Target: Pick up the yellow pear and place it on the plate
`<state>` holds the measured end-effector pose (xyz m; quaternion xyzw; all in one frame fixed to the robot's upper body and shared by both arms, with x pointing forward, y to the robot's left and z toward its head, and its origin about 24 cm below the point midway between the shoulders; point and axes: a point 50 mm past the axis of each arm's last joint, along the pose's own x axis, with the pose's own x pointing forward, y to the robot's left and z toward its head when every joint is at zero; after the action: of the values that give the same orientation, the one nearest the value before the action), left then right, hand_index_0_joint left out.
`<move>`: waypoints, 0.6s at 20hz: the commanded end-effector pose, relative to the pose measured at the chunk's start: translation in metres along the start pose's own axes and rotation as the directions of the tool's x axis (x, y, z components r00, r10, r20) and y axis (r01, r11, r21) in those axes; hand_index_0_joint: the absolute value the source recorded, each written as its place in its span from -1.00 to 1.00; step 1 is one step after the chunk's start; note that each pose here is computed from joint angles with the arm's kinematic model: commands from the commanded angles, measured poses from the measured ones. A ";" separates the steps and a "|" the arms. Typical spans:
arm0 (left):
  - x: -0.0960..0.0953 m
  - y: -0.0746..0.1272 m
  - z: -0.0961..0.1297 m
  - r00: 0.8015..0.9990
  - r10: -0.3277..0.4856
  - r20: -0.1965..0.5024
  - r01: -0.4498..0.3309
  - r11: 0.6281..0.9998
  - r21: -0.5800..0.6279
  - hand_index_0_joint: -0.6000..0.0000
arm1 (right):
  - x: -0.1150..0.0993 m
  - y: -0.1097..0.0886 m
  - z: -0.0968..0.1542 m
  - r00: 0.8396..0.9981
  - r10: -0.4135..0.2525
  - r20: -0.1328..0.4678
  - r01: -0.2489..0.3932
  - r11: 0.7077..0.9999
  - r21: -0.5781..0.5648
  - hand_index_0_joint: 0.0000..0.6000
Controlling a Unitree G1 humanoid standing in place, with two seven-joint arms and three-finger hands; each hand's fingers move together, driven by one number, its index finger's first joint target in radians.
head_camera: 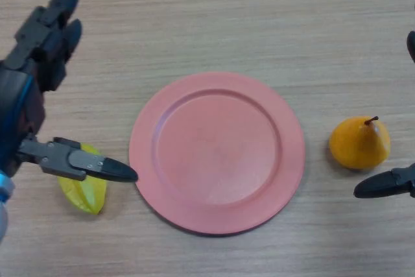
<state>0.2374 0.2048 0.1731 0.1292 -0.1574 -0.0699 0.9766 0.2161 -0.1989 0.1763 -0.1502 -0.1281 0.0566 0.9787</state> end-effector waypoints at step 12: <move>-0.004 0.018 0.017 0.987 0.035 0.156 -0.040 0.999 0.030 1.00 | 0.001 -0.013 0.015 0.990 -0.078 0.115 0.090 0.990 -0.106 -1.00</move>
<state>0.2406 0.2104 0.1582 0.1097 -0.1233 -0.0735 0.9835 0.2229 -0.2037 0.1652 -0.1595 -0.0948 0.0402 0.9818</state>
